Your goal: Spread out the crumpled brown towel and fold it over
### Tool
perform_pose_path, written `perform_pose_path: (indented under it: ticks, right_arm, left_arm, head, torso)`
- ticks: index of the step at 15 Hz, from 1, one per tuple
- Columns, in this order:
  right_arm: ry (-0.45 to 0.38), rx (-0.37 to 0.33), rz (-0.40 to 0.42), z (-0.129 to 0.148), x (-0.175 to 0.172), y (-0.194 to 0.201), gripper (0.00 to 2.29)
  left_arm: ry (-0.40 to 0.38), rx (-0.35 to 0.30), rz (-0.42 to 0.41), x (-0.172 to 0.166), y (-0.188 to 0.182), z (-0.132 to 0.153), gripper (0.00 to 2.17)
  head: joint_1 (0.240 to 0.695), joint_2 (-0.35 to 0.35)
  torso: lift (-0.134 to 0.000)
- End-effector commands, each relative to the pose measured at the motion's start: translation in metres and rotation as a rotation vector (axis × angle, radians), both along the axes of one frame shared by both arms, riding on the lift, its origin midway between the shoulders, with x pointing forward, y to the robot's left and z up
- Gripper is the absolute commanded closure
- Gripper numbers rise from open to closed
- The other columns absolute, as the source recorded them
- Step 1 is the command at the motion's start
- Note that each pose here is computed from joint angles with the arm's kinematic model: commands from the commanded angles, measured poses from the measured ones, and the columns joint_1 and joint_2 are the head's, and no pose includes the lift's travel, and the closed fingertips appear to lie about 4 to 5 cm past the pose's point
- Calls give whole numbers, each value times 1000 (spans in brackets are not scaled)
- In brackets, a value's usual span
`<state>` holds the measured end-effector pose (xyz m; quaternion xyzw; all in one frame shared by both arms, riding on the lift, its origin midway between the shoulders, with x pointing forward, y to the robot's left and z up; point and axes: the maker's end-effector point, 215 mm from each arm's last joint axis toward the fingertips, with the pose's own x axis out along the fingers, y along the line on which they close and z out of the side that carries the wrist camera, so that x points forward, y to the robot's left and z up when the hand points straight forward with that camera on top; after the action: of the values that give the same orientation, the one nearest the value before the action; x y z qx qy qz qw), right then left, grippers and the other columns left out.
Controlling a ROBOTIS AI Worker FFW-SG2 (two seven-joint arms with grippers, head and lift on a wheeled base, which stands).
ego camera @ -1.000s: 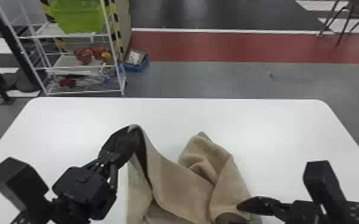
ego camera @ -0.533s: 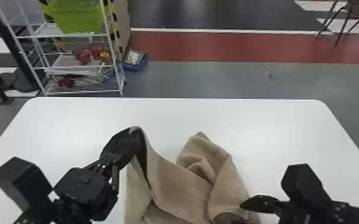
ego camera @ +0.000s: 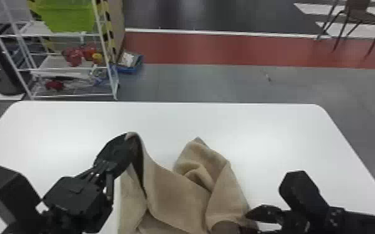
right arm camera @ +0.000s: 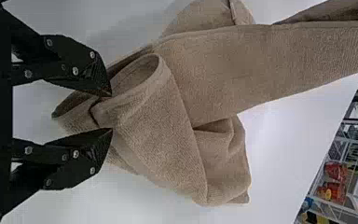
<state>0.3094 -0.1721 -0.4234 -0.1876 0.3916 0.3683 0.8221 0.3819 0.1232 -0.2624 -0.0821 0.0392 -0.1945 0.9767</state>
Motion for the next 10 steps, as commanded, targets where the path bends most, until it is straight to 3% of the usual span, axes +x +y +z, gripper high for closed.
perform_pose_path:
  ticks: [1,7,10]
  right_arm:
    - [-1,-7,-7,-6,3,-4,812]
    - [-25,2,-11,-4,12,0,815]
    - [-35,8,-20,-4,18,-2,1315]
  left_arm:
    - [-2,1,-1,0,0,1,1379]
    - [-3,2,0,0,1,2,1382]
    - [-8,1,1,0,1,3,1382]
  head:
    - [695,-82]
    - [695,-84]
    - [695,-80]
  torso:
    - [-123]
    - [-123]
    - [-123]
